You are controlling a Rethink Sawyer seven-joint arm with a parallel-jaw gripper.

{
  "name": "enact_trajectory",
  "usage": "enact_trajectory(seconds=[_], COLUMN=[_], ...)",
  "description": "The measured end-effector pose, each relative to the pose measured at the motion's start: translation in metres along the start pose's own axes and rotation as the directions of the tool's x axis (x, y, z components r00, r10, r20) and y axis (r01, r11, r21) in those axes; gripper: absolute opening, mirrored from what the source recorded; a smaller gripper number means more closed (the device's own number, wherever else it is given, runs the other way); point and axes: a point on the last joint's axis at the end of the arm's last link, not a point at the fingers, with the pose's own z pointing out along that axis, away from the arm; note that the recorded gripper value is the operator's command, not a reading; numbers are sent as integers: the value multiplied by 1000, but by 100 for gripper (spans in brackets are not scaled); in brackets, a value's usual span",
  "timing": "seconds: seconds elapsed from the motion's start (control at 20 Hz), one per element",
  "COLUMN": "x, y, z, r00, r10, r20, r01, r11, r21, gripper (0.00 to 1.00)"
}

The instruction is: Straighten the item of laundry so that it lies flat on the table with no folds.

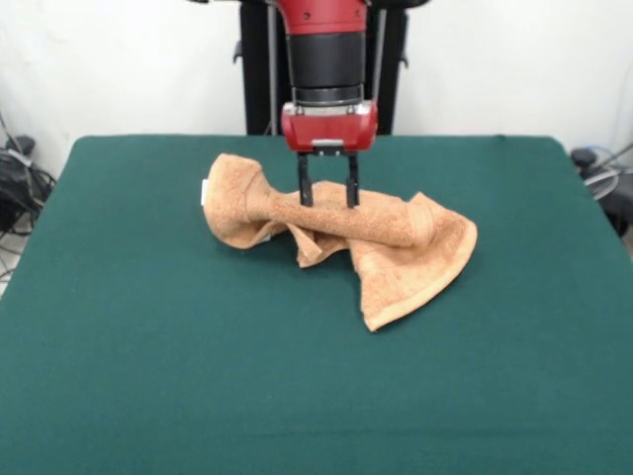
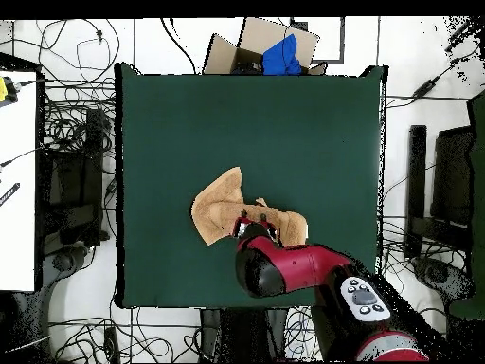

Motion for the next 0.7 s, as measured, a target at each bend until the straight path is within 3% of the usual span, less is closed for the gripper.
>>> enact_trajectory(seconds=[0.7], x=[9], y=[-7], z=[3], r00=[1000], r10=[-24], r20=[-10], r01=[24], r11=[1000], r21=[-13], gripper=[100])
